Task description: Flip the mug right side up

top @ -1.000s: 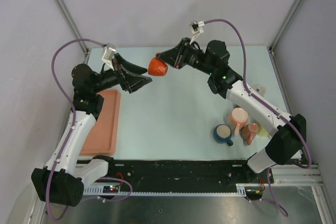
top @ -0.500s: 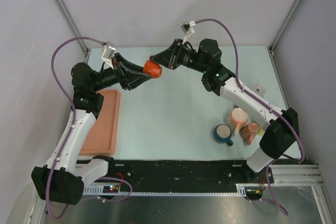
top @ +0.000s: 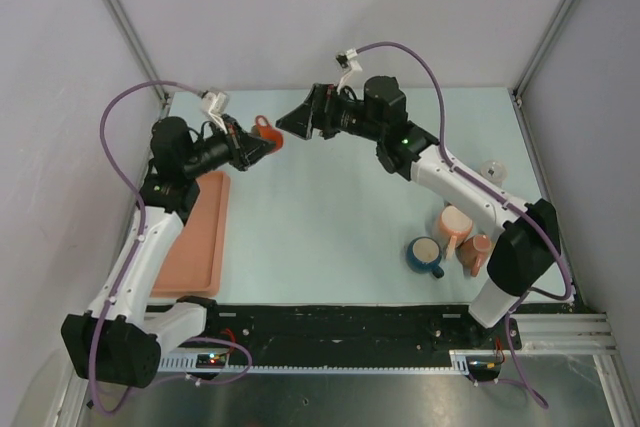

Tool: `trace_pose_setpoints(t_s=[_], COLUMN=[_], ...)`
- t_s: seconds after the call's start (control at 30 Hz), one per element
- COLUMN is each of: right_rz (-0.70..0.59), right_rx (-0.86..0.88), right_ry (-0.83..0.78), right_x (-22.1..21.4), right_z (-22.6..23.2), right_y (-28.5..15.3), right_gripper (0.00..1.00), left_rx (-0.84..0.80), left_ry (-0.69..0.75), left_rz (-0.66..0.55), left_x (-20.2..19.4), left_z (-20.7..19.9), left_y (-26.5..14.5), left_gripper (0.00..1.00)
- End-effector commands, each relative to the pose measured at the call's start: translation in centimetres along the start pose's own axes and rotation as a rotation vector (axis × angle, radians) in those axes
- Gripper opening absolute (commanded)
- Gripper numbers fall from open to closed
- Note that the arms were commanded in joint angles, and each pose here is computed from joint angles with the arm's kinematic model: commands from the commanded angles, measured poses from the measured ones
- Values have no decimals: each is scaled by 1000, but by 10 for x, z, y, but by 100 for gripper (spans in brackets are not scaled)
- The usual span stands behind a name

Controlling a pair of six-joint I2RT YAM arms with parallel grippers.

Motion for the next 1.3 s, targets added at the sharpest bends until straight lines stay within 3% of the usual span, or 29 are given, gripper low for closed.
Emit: trace_pose_setpoints(t_s=[0.0,0.2,0.33,0.47,0.57,0.63,0.97,1.17,1.23,1.27], right_rz=[48,152,175,188,186,182,166,151,161,168], right_rx=[-342,-609,-674,-686,-690,-694,-779,-969,-1047,-1093], right_ry=[-89,-202,-221,-229,-246,-263,-282,-202,-155,-135], right_x=[-4,-21,-26,-27,-26,-25,-25,-19,-20,-20], right_z=[-32,-52,-55,-54,-50,-48,-49,-67,-76,-82], right_y=[-24,-63,-83,-94,-102,-106,-124,-153,-167,-174], right_gripper=[99,99,99,99,99,99,99,100,99,99], left_rx=[605,1016,1116,1174,1232,1244,1197,1122,1111,1106], left_ry=[278,430,414,401,247,217,166,92,69,62], left_rz=[221,561,644,656,671,669,579,588,593,595], left_x=[-34,-65,-77,-77,-60,-43,-20,-39,-44,-46], left_z=[74,148,175,195,222,232,270,282,286,287], left_y=[-42,-119,-149,-167,-181,-185,-169,-161,-160,-159], left_gripper=[0,0,0,0,0,0,0,0,9,23])
Point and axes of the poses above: each gripper's point midway between its finger pads, its own y axis out along the fingers, its own z axis along the line the jaws close on, x = y × z, the point moved 9 cm from there along -y, back along the fingers, and after that the axes turned 10 degrees about -y, right-handed, at the moved point
